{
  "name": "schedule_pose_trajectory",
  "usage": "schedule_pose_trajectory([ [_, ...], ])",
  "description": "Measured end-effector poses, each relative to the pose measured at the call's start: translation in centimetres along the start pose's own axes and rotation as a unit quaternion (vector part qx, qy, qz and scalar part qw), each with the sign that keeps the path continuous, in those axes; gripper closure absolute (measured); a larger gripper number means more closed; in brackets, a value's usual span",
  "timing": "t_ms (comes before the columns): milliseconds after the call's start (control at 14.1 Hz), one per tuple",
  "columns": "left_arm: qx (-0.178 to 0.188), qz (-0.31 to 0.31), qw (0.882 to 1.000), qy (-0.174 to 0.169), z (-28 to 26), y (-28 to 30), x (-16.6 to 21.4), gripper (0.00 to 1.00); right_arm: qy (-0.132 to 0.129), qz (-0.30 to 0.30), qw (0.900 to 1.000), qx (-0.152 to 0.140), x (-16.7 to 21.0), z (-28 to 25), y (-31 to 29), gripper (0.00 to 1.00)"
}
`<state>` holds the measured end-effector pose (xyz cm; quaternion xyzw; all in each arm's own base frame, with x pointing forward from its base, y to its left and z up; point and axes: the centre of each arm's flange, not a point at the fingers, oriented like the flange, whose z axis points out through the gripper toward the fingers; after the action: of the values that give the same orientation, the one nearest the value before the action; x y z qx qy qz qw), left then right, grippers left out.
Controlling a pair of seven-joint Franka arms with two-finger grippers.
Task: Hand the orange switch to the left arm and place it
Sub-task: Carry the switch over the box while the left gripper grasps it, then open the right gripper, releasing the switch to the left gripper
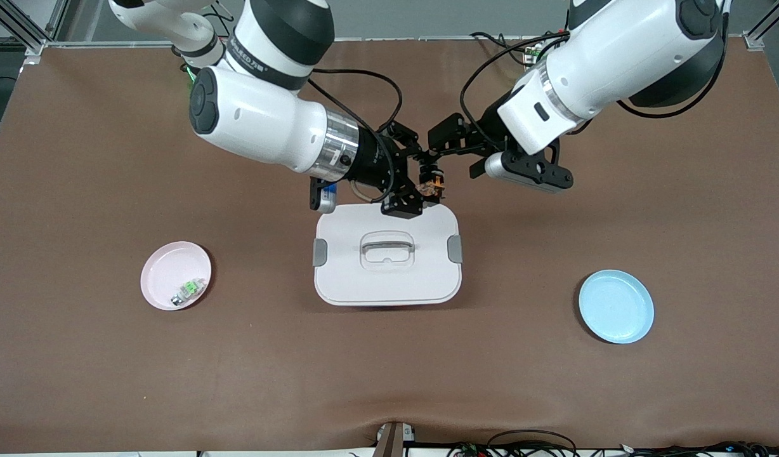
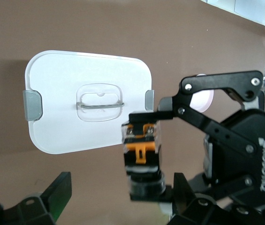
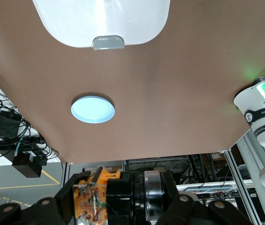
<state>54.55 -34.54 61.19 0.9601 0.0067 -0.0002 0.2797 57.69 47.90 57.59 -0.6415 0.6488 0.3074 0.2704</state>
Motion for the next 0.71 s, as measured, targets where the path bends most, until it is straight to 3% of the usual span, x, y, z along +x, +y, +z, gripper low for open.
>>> schedule_pose_trajectory([
  [284, -0.003, 0.008, 1.0, 0.0, 0.0, 0.0, 0.1, 0.1, -0.009, -0.006, 1.0, 0.006, -1.6, 1.4, 1.4, 0.27],
  [426, -0.006, 0.006, 1.0, 0.001, -0.3, 0.0, 0.2, 0.26, -0.009, 0.0, 1.0, 0.006, -1.6, 1.4, 1.4, 0.27],
  [497, -0.007, 0.006, 1.0, 0.003, -0.4, -0.1, 0.3, 0.26, -0.01, 0.008, 1.0, 0.006, -1.5, 1.4, 1.3, 0.27],
  [568, -0.007, 0.005, 1.0, 0.004, -0.6, -0.1, 0.4, 0.35, -0.013, 0.014, 1.0, 0.005, -1.5, 1.4, 1.3, 0.27],
  [711, -0.007, 0.005, 1.0, 0.004, -0.6, -0.1, 0.4, 0.41, -0.015, 0.021, 1.0, 0.005, -1.5, 1.3, 1.2, 0.27],
])
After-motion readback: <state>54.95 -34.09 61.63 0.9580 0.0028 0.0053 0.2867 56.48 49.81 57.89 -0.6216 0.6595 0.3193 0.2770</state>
